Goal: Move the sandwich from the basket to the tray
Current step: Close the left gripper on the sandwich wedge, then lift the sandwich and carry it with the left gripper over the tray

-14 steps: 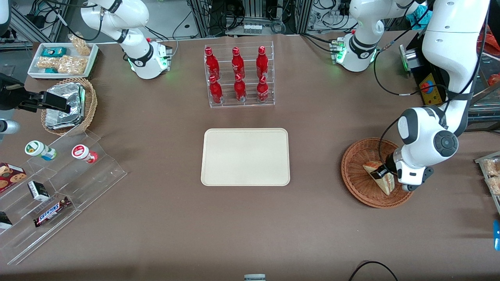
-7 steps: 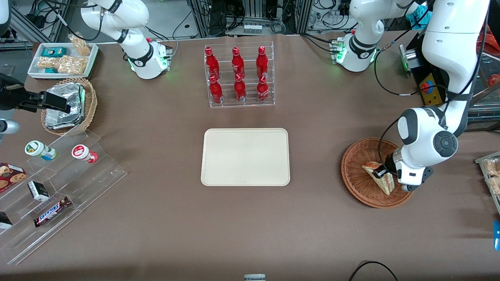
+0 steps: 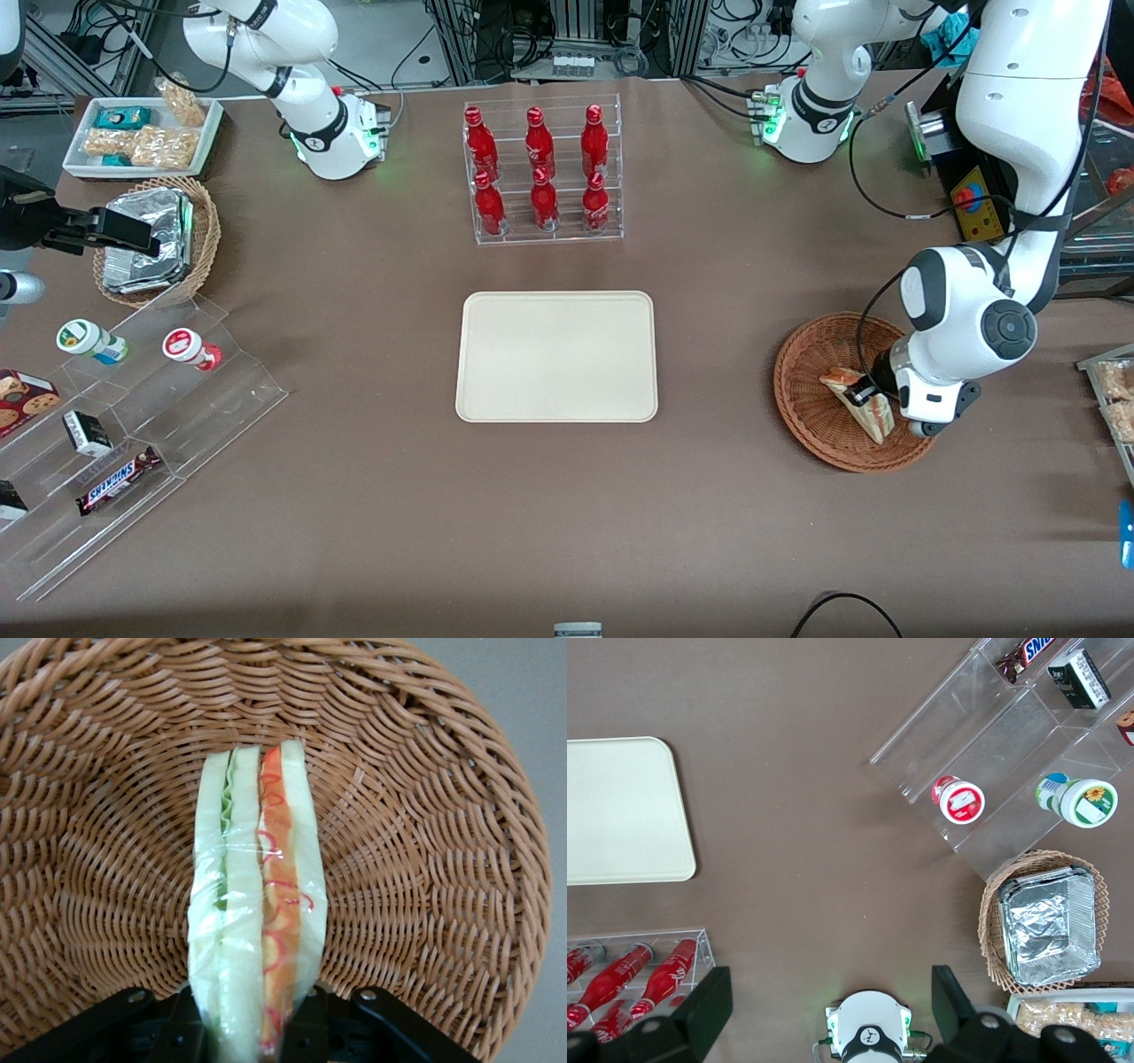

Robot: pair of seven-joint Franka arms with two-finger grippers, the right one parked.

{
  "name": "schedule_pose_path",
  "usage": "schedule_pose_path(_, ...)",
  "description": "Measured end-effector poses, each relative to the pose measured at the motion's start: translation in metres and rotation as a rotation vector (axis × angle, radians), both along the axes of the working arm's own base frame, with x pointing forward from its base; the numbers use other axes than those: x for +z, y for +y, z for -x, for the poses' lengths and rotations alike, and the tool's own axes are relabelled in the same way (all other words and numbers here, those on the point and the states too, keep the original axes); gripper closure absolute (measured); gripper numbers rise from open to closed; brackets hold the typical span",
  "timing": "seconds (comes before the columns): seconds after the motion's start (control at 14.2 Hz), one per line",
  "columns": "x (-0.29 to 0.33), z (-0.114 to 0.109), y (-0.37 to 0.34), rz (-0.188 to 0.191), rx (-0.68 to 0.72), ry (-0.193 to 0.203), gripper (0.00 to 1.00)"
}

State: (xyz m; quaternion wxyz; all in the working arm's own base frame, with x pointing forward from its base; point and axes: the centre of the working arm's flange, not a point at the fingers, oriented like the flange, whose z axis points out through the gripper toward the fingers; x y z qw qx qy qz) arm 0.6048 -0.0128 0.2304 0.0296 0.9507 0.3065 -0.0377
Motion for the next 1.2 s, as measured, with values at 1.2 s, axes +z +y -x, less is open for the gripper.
schedule_pose_path(1.2,0.095,0.049,-0.263,-0.011,-0.361,0.041,0.84)
